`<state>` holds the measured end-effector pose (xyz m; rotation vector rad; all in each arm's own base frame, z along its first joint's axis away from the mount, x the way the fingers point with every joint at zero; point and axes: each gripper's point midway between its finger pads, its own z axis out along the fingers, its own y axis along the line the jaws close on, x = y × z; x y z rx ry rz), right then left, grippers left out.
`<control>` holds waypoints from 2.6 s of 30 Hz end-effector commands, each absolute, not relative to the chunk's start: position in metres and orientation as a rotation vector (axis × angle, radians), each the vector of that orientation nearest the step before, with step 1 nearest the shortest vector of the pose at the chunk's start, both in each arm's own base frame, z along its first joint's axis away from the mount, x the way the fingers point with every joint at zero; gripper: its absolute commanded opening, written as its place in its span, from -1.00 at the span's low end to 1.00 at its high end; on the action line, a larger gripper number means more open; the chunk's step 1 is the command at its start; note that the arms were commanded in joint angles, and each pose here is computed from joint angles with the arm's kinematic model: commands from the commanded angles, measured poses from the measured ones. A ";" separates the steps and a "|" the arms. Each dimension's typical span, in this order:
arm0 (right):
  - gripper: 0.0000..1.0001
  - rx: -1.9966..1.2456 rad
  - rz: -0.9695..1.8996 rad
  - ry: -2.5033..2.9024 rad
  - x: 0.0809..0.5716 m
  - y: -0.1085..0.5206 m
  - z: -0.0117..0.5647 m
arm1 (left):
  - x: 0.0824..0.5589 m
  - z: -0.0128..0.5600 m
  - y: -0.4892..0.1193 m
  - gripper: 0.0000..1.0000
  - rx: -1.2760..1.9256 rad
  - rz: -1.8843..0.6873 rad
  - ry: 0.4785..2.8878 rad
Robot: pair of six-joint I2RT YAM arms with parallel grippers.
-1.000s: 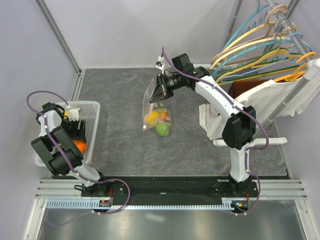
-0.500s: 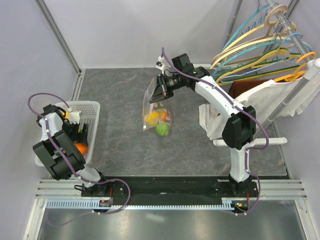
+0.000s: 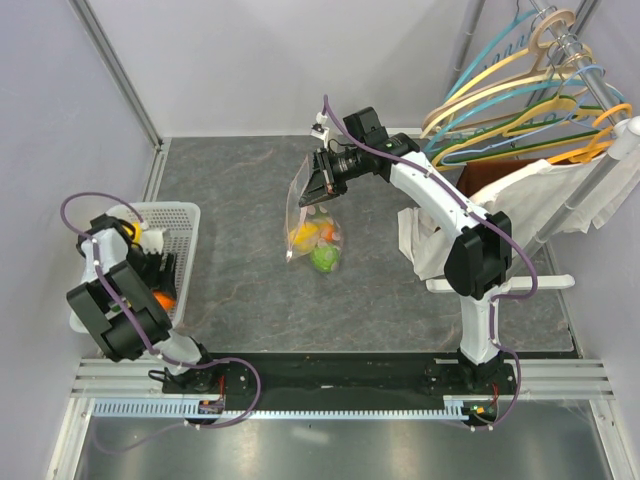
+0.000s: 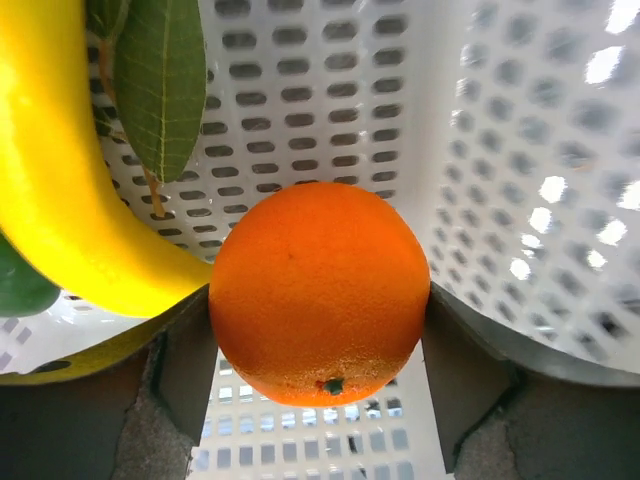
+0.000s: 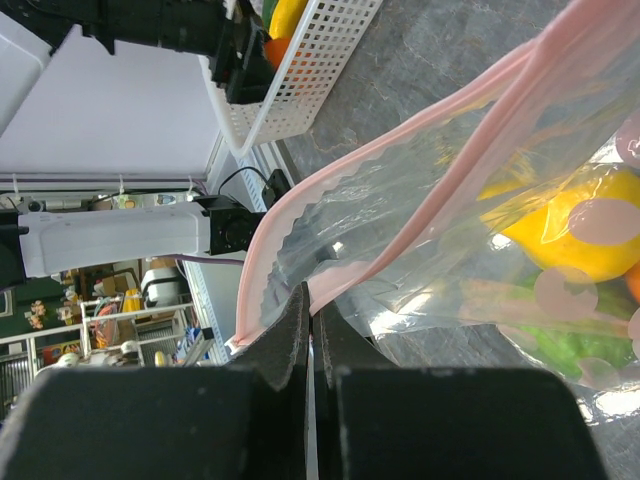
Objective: Place the food in the zip-top bag and seal the zipper
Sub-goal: Pick up the fake fruit from the bin, then place the fake fruit in the zipper food storage bag, then pick up the fake fruit from the bin.
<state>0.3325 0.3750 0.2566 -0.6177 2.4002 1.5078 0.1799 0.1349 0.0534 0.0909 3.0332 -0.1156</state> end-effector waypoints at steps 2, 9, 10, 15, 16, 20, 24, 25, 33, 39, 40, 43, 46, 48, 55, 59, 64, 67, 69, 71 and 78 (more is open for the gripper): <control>-1.00 -0.655 1.497 2.353 0.333 0.374 0.266 | 0.237 0.149 0.107 0.41 0.175 -0.290 2.703; -1.00 -0.643 1.468 2.376 0.337 0.377 0.256 | 0.271 0.295 -0.025 0.17 0.522 -0.613 2.269; -1.00 -0.645 1.469 2.376 0.337 0.377 0.255 | 0.270 0.315 -0.044 0.17 0.572 -0.651 2.198; -1.00 -0.649 1.471 2.381 0.338 0.381 0.251 | 0.245 0.371 -0.162 0.16 0.825 -0.945 1.931; -1.00 -0.654 1.474 2.380 0.337 0.382 0.251 | 0.242 0.372 -0.174 0.15 0.850 -0.971 1.923; -1.00 -0.673 1.487 2.371 0.335 0.390 0.252 | 0.238 0.371 -0.217 0.15 0.899 -1.115 1.902; -1.00 -0.685 1.505 2.366 0.331 0.393 0.254 | 0.235 0.353 -0.248 0.14 0.941 -1.208 1.933; -1.00 -0.685 1.509 2.368 0.331 0.393 0.254 | 0.237 0.344 -0.251 0.14 0.943 -1.223 1.943; -1.00 -0.689 1.544 2.360 0.323 0.390 0.263 | 0.260 0.284 -0.248 0.12 0.916 -1.157 2.038; -1.00 -0.671 1.529 2.368 0.324 0.384 0.262 | 0.289 0.258 -0.212 0.09 0.805 -1.085 2.110; -1.00 -0.666 1.521 2.374 0.325 0.383 0.261 | 0.298 0.256 -0.200 0.07 0.766 -1.053 2.119; -1.00 -0.662 1.515 2.376 0.327 0.381 0.259 | 0.312 0.252 -0.180 0.06 0.678 -1.048 2.148; -1.00 -0.663 1.518 2.372 0.327 0.382 0.261 | 0.323 0.246 -0.167 0.06 0.641 -0.948 2.182; -1.00 -0.663 1.520 2.371 0.327 0.382 0.262 | 0.332 0.242 -0.156 0.08 0.617 -0.836 2.204; -1.00 -0.670 1.580 2.322 0.325 0.385 0.282 | 0.349 0.258 -0.139 0.88 0.650 -0.464 2.217; -1.00 -0.674 1.599 2.298 0.321 0.384 0.293 | 0.329 0.288 -0.152 1.00 0.730 -0.567 2.179; -1.00 -0.669 1.616 2.275 0.319 0.379 0.305 | 0.308 0.340 -0.153 0.99 0.750 -0.604 2.102; -1.00 -0.650 1.599 2.272 0.322 0.371 0.307 | 0.314 0.346 -0.126 0.99 0.690 -0.516 2.120; -1.00 -0.633 1.587 2.283 0.323 0.366 0.304 | 0.326 0.332 -0.083 0.99 0.575 -0.448 2.169; -1.00 -0.626 1.584 2.290 0.323 0.364 0.302 | 0.335 0.315 -0.045 0.92 0.487 -0.376 2.230; -1.00 -0.620 1.574 2.297 0.325 0.362 0.299 | 0.324 0.196 0.084 0.96 0.405 0.078 2.540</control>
